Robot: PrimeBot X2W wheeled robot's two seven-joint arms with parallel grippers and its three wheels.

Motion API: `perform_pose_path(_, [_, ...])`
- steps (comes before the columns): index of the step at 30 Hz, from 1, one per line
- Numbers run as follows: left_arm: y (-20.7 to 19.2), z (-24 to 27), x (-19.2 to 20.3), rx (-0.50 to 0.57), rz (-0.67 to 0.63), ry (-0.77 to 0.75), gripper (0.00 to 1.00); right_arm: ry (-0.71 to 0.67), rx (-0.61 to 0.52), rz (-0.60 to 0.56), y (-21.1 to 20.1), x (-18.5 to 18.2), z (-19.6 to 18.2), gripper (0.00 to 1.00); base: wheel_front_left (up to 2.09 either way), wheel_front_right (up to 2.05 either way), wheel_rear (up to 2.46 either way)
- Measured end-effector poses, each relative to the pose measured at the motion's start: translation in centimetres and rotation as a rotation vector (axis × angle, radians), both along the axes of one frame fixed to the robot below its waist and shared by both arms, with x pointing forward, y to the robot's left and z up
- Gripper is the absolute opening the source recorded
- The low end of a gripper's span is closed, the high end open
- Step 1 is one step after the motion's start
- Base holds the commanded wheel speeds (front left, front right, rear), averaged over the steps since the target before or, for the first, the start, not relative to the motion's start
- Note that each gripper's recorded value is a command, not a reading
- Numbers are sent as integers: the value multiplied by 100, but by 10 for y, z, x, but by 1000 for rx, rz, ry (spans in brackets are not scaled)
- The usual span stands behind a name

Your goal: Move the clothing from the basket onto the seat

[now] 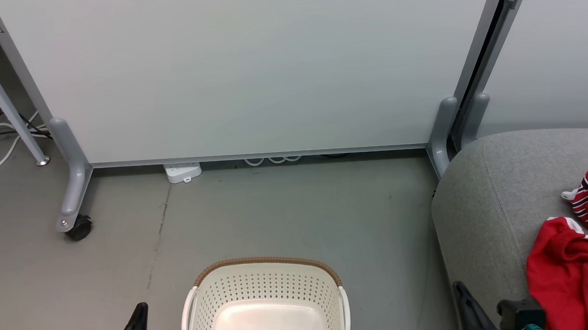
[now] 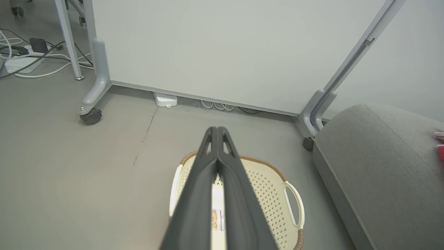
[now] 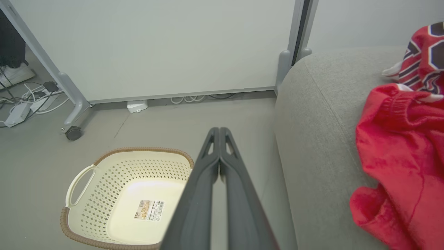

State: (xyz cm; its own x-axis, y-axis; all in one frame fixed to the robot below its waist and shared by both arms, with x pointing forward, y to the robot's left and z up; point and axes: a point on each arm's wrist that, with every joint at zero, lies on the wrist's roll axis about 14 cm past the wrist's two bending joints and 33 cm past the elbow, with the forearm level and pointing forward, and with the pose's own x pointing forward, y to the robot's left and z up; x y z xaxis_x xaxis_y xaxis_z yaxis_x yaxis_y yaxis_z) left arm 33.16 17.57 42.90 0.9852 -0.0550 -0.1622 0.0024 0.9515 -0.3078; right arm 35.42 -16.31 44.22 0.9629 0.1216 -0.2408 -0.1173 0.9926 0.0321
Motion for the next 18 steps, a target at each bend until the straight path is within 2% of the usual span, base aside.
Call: perform_pose_path(18, [13,8,10,-270,107,17,0,15,344,-117,-9,3,6,0,0,0,0])
